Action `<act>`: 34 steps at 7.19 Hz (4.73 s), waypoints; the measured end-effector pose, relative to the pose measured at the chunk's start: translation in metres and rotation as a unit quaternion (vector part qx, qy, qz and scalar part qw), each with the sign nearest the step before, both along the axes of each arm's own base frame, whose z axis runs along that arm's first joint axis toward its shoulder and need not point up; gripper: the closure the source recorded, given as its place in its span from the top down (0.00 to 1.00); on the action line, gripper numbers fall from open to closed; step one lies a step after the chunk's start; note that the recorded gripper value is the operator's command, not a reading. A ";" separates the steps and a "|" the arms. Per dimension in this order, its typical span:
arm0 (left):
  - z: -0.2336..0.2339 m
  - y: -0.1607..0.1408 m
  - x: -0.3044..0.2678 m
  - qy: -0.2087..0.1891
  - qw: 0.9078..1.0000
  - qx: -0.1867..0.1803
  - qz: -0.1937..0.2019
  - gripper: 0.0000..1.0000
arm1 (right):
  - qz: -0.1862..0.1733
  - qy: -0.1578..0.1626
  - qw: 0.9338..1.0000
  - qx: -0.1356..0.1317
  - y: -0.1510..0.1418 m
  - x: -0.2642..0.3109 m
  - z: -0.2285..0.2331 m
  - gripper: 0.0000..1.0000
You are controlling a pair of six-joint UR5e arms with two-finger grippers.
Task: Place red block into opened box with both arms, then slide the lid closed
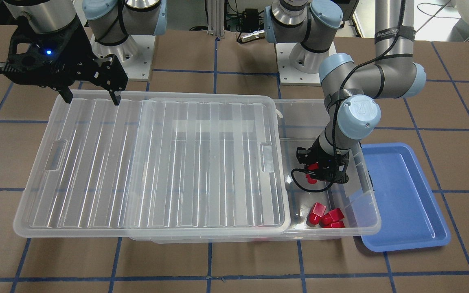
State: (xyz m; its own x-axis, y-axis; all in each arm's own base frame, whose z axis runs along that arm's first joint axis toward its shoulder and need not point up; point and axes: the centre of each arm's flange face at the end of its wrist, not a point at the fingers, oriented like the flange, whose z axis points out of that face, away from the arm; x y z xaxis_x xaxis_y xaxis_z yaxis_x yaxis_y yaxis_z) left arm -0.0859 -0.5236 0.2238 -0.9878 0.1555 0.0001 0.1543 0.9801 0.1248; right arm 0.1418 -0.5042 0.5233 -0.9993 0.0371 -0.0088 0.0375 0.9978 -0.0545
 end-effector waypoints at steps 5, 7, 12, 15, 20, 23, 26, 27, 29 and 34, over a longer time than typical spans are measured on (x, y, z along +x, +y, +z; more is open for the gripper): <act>0.107 -0.031 -0.003 0.000 0.999 -0.038 0.002 1.00 | 0.021 0.011 1.000 0.017 -0.016 -0.111 -0.004 1.00; 0.177 -0.031 -0.016 0.009 0.999 -0.044 0.000 1.00 | 0.037 0.009 0.999 0.025 -0.019 -0.182 -0.020 1.00; 0.246 0.008 -0.047 0.012 0.996 -0.086 -0.002 1.00 | 0.035 0.018 0.998 0.044 -0.024 -0.233 -0.149 1.00; 0.249 0.012 -0.046 0.013 0.996 -0.091 0.000 1.00 | 0.034 0.018 0.998 0.052 -0.020 -0.230 -0.170 1.00; 0.249 0.012 -0.046 0.012 0.996 -0.092 0.001 1.00 | 0.043 0.012 0.998 0.048 -0.026 -0.169 -0.170 1.00; 0.249 0.012 -0.047 0.013 0.996 -0.092 0.001 1.00 | 0.041 0.014 0.998 0.044 -0.027 -0.098 -0.168 1.00; 0.249 0.012 -0.047 0.013 0.996 -0.092 0.001 1.00 | 0.038 0.000 0.999 0.039 -0.023 -0.060 -0.167 1.00; 0.249 0.012 -0.047 0.013 0.996 -0.092 0.001 1.00 | 0.038 -0.006 0.999 0.038 -0.023 -0.056 -0.167 1.00; 0.251 0.012 -0.046 0.010 0.996 -0.093 0.001 1.00 | 0.040 -0.009 0.998 0.038 -0.023 -0.053 -0.168 1.00; 0.255 0.012 -0.045 0.006 0.996 -0.093 0.001 1.00 | 0.043 0.001 0.999 0.015 -0.026 -0.053 -0.074 1.00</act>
